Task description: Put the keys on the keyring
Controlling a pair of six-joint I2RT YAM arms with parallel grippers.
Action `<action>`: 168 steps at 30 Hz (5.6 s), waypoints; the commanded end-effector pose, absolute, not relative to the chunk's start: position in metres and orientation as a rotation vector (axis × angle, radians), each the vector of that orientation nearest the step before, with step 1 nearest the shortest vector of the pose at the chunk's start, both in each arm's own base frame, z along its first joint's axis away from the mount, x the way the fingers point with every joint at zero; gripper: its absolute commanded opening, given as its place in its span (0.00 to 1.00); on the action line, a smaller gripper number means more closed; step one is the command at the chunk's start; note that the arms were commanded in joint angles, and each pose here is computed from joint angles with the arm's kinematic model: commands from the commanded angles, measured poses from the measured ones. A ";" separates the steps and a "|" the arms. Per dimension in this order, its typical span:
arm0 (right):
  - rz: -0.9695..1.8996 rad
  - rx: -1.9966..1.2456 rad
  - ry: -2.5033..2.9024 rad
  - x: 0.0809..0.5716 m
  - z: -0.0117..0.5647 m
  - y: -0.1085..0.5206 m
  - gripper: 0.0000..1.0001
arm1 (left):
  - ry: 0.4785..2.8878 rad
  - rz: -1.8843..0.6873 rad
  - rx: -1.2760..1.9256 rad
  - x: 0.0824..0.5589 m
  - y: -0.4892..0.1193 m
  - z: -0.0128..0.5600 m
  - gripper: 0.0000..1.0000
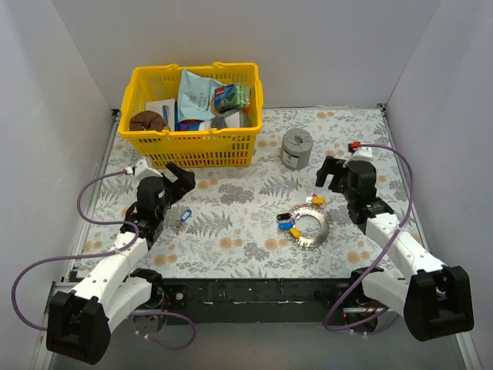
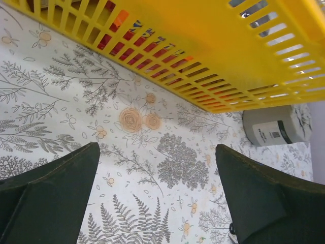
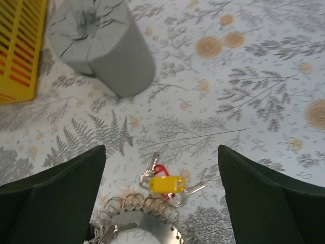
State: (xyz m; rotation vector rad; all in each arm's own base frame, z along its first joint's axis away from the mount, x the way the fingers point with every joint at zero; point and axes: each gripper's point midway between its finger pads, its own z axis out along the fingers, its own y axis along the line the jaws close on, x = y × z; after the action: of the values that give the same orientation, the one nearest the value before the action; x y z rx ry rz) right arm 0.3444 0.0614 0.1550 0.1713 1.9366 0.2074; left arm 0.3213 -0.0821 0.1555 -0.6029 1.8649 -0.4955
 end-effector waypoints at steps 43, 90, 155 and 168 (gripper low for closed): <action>0.880 -0.394 2.499 0.233 0.087 0.306 0.92 | 2.117 -0.799 -0.389 0.332 -0.153 0.137 0.98; 0.740 -0.213 2.592 0.238 0.047 0.211 0.92 | 2.335 -0.661 -0.183 0.311 -0.259 0.086 0.98; 0.487 -0.358 2.573 0.239 0.061 0.214 0.46 | 2.227 -1.022 0.181 0.273 -0.320 0.111 0.97; 0.700 -0.223 2.651 0.220 0.049 0.215 0.45 | 2.228 -1.043 0.190 0.269 -0.321 0.111 0.98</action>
State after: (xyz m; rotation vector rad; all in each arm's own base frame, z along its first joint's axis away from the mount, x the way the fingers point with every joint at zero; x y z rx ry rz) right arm 0.2254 0.2094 0.0490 -0.3006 2.6268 0.5614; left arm 0.2729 -0.3179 0.1030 0.1699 2.2544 -1.0132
